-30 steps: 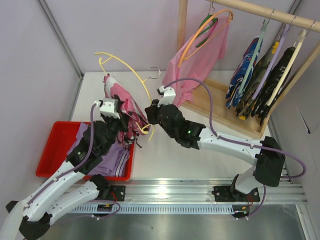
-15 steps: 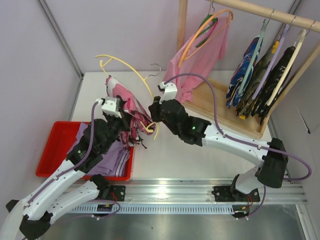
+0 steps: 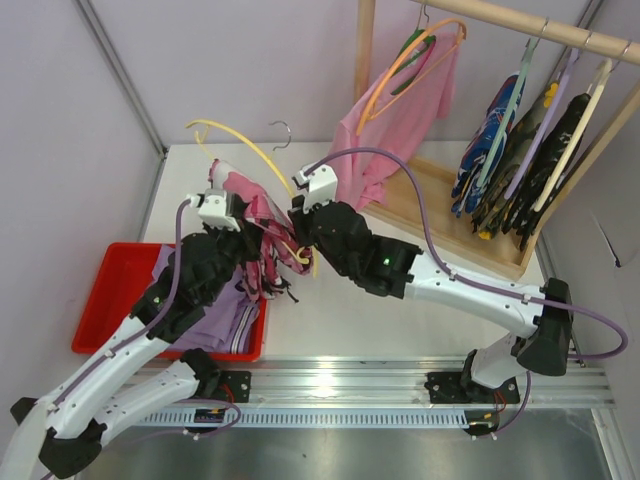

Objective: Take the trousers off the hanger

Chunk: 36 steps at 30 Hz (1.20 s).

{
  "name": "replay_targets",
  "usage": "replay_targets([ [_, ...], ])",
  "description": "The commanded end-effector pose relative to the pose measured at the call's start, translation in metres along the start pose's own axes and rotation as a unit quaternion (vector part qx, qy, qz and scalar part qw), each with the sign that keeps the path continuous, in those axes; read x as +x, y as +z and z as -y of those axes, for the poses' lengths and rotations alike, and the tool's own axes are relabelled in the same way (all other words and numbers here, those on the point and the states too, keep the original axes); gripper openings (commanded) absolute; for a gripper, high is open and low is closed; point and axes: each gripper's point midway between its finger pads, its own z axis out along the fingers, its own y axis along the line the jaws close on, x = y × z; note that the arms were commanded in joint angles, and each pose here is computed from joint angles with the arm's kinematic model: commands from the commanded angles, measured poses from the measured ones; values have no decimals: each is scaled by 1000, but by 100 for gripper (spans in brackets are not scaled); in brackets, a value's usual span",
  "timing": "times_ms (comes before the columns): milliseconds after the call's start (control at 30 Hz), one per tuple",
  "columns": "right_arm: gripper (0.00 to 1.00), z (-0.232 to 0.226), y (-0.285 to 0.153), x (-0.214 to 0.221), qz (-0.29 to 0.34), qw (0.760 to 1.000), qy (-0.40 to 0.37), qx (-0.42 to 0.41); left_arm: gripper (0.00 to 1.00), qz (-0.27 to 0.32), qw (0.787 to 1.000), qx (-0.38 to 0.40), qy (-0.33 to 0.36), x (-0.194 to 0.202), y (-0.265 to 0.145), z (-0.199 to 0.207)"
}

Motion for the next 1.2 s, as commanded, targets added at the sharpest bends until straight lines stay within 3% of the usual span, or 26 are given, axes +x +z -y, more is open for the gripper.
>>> replay_targets([
  [0,0,-14,-19,-34,21,999,-31,-18,8,148,985,-21,-81,-93,-12,-2],
  [233,0,-32,-22,-34,4,997,-78,-16,15,171,982,5,-86,-109,-6,12],
  [400,0,-37,-29,-39,8,996,-85,-36,12,186,978,33,-85,-105,-7,19],
  [500,0,-29,-26,-36,-5,995,-103,-11,12,216,969,75,-91,-114,-20,28],
  [667,0,-27,-19,-15,-39,988,-151,-9,13,264,955,74,-115,-126,-41,17],
  [800,0,-32,-13,6,-87,986,-144,-11,10,323,932,99,-129,-139,-58,16],
  [967,0,-30,-10,31,-138,979,-148,-2,7,331,933,126,-69,-139,-58,29],
  [1167,0,-7,-6,37,-155,985,-81,-8,9,351,924,150,-36,-140,-70,34],
])
